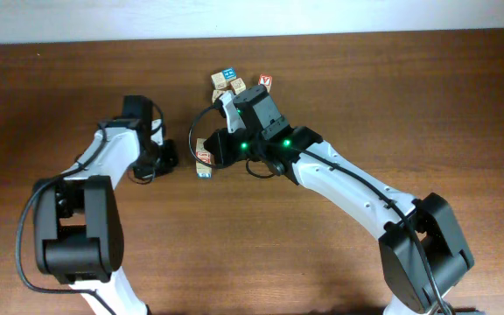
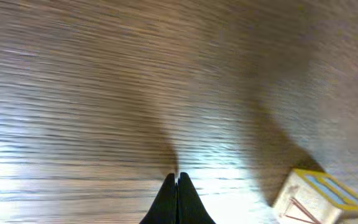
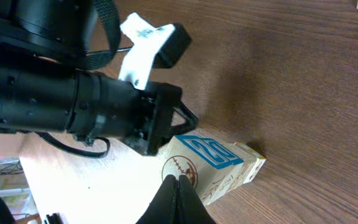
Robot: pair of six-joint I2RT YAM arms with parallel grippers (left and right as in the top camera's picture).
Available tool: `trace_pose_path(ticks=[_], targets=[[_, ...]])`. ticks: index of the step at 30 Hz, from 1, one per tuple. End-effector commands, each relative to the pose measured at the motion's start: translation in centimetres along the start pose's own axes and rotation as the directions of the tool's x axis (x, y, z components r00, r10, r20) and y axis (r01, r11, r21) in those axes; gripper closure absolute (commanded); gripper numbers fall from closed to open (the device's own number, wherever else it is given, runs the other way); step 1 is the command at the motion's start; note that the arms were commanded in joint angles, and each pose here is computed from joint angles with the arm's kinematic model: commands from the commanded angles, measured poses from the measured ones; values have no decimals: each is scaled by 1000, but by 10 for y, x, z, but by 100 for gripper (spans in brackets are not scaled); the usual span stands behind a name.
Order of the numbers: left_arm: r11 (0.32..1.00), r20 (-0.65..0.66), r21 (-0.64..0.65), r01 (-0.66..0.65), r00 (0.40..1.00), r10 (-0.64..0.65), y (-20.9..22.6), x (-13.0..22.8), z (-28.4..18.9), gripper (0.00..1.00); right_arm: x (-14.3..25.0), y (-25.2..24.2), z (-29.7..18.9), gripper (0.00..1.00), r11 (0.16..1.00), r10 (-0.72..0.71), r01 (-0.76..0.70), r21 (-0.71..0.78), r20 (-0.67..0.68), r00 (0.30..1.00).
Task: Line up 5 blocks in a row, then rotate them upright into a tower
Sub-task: 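Stand the row vertically on the table, right gripper holding the top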
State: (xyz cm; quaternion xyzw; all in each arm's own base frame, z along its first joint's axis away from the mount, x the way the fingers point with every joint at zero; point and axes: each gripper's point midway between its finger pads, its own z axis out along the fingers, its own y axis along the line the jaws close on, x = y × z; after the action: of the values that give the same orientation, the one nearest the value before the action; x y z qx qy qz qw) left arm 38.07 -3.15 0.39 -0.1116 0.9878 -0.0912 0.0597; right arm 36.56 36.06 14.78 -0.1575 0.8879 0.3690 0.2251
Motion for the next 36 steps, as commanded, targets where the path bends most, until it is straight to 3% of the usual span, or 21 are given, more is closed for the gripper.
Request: trace_pose_path(ticks=[1, 20, 22, 25, 36], targets=[[999, 18, -7, 34, 999, -34, 7, -8, -3, 100, 53, -55, 32, 96, 983, 54, -32, 178, -121, 991], [999, 29, -6, 32, 999, -32, 7, -11, -3, 100, 56, -44, 38, 95, 975, -100, 123, 184, -132, 986], [999, 29, -6, 32, 999, -32, 7, -11, -3, 100, 55, -44, 39, 93, 975, -109, 132, 181, -130, 985], [999, 25, -7, 33, 999, -32, 7, -10, -3, 100, 52, -40, 38, 81, 976, -113, 133, 171, -124, 986], [999, 22, -8, 33, 999, -33, 7, -9, -3, 100, 41, -25, 34, 78, 982, -126, 140, 129, -115, 985]])
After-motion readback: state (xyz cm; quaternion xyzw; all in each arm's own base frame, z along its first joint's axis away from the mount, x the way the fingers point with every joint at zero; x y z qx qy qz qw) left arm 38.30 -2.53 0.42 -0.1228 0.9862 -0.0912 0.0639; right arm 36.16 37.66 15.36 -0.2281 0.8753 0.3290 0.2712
